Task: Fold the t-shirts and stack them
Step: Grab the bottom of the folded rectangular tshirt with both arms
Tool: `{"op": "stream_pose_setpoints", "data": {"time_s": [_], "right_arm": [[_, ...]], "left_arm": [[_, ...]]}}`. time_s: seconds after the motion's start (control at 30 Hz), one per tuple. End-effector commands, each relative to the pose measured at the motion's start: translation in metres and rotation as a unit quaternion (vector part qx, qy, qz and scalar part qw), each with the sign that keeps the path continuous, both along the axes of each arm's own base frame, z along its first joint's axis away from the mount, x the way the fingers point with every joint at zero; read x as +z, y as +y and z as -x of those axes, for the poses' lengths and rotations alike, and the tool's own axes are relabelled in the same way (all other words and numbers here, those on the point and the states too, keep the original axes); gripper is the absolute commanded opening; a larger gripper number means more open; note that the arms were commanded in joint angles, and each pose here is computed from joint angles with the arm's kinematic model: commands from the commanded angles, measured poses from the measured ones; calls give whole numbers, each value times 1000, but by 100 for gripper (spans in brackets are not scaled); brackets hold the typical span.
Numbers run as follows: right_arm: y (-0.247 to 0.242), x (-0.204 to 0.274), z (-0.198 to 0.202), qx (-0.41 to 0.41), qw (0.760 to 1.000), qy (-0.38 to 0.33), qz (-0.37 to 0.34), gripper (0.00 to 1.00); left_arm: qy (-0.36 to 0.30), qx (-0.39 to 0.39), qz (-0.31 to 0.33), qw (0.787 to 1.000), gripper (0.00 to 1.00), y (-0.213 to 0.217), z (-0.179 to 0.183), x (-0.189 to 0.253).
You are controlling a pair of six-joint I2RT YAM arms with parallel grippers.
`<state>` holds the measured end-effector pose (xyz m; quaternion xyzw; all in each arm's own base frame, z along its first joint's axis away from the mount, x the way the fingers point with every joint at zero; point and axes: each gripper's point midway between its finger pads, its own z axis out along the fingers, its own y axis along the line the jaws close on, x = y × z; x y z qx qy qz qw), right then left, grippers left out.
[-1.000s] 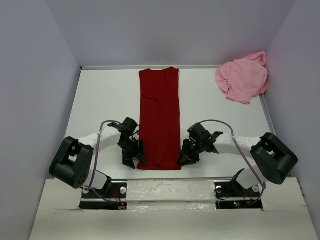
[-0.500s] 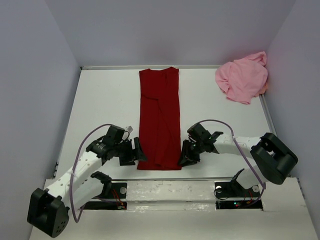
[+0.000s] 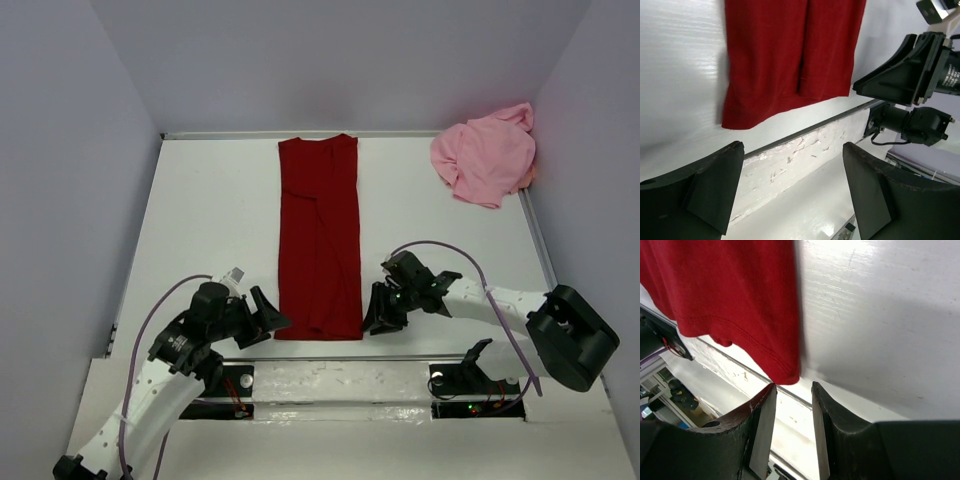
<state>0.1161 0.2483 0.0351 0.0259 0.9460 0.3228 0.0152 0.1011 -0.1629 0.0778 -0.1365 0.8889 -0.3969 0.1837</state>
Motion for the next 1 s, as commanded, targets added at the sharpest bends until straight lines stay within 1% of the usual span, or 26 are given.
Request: {"op": "stream_pose_setpoints", "data": {"time_s": [0.0,0.07,0.27,0.37,0.5,0.6,0.73,0.83,0.87,0.93,0.97], "right_arm": [[1,4,0,11,1000,-20,-10,40],[3,6,-1,15,1000,-23,-13,41],[8,7,-6,25,999,-29,-14,41],[9,7,-7,26,999,-30,-16,41],[13,7,-9,26,999,-33,-23,41],[14,7,-11,26,999,-35,-25,41],[18,10,-16,28,998,-44,-27,41],[19,9,-17,31,998,-41,-26,41],[20,9,-17,31,998,-41,-27,41],[20,10,-17,31,998,-41,-28,41],[21,9,-17,31,998,-40,-28,41]], "left_arm": [[45,38,-18,998,89,5,-2,-12],[52,49,-25,997,89,7,-4,-15],[101,100,-49,989,88,13,-11,-27],[96,113,-49,988,88,12,-19,-27],[104,124,-72,984,88,14,-28,-33],[98,126,-80,984,88,13,-35,-33],[70,136,-86,984,86,13,-51,-18],[64,134,-87,985,83,12,-55,-19],[65,133,-84,985,77,10,-55,-21],[74,129,-78,986,68,9,-49,-28],[78,132,-73,985,66,9,-48,-29]]}}
